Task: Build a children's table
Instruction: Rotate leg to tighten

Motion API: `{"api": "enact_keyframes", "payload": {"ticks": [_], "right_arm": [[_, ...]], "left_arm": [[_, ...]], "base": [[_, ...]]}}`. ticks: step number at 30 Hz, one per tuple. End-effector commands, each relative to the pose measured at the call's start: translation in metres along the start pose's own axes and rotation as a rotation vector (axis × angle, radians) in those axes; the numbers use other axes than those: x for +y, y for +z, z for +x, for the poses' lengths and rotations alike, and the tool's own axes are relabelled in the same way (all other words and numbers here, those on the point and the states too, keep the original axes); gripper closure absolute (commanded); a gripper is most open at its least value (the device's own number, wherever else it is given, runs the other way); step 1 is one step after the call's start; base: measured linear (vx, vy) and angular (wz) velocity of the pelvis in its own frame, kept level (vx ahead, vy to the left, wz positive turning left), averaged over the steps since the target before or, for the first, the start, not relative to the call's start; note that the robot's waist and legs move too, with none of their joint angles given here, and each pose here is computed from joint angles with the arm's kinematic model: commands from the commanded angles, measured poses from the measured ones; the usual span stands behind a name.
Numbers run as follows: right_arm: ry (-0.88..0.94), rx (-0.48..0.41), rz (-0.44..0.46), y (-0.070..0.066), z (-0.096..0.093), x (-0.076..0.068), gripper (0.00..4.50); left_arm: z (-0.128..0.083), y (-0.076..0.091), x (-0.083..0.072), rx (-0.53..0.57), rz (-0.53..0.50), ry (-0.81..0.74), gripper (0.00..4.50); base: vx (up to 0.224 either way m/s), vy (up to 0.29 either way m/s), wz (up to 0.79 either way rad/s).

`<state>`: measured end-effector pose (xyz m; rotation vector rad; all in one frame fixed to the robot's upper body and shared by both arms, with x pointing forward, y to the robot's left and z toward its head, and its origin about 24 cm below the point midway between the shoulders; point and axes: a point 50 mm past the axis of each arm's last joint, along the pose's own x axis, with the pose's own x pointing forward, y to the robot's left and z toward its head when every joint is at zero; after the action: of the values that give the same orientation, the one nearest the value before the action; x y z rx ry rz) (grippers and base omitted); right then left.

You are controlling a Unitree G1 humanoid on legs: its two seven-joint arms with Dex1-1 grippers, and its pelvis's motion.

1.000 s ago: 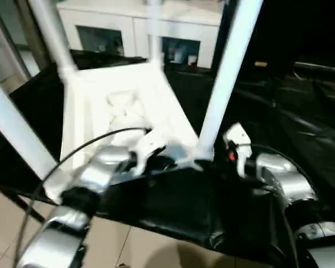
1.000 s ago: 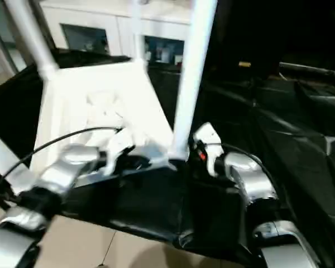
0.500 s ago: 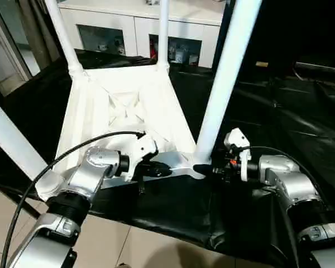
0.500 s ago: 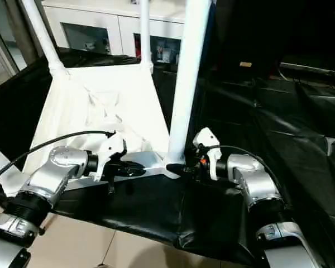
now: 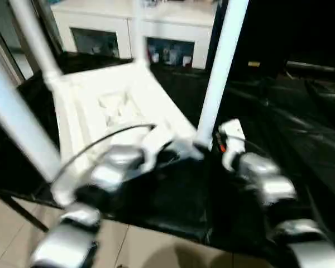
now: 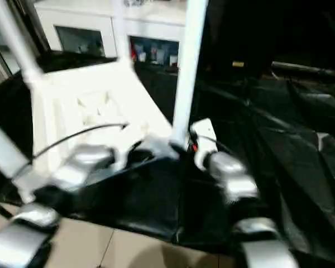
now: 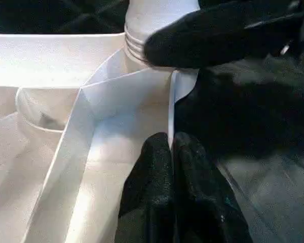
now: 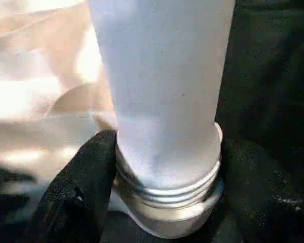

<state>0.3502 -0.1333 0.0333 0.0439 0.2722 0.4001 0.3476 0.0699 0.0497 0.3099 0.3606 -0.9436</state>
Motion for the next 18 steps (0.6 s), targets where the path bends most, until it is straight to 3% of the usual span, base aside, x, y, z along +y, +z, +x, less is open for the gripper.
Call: {"api": "enact_keyframes", "payload": {"ticks": [1,3,7,9,11,14,18], "right_arm": [[-0.057,0.065,0.02,-0.014,0.0,0.0,1.77],[-0.023,0.054,-0.023,-0.013,0.008,0.019,1.77],[0.058,0.013,-0.047,-0.008,0.01,0.03,1.77],[0.105,-0.02,-0.032,-0.004,0.008,0.029,1.08],[0.12,-0.031,-0.026,-0.002,0.007,0.028,1.08],[0.231,-0.053,-0.037,0.005,0.001,0.021,0.72],[0.472,0.008,-0.161,0.007,-0.016,0.01,0.33]], "left_arm": [[0.003,0.011,0.002,-0.048,-0.004,0.035,4.5],[0.007,0.014,-0.002,-0.049,0.022,0.016,4.5],[0.005,0.013,-0.003,-0.049,0.032,-0.024,4.5],[0.003,0.009,-0.004,-0.041,0.031,-0.052,4.5],[0.002,0.008,-0.004,-0.042,0.033,-0.066,4.5],[-0.005,0.004,-0.004,-0.043,0.046,-0.135,4.5],[-0.021,-0.003,-0.001,-0.041,0.068,-0.231,4.5]], "base": [[0.0,0.0,0.0],[0.0,0.0,0.0],[0.0,0.0,0.0],[0.0,0.0,0.0],[0.0,0.0,0.0],[0.0,0.0,0.0],[0.0,0.0,0.0]]}}
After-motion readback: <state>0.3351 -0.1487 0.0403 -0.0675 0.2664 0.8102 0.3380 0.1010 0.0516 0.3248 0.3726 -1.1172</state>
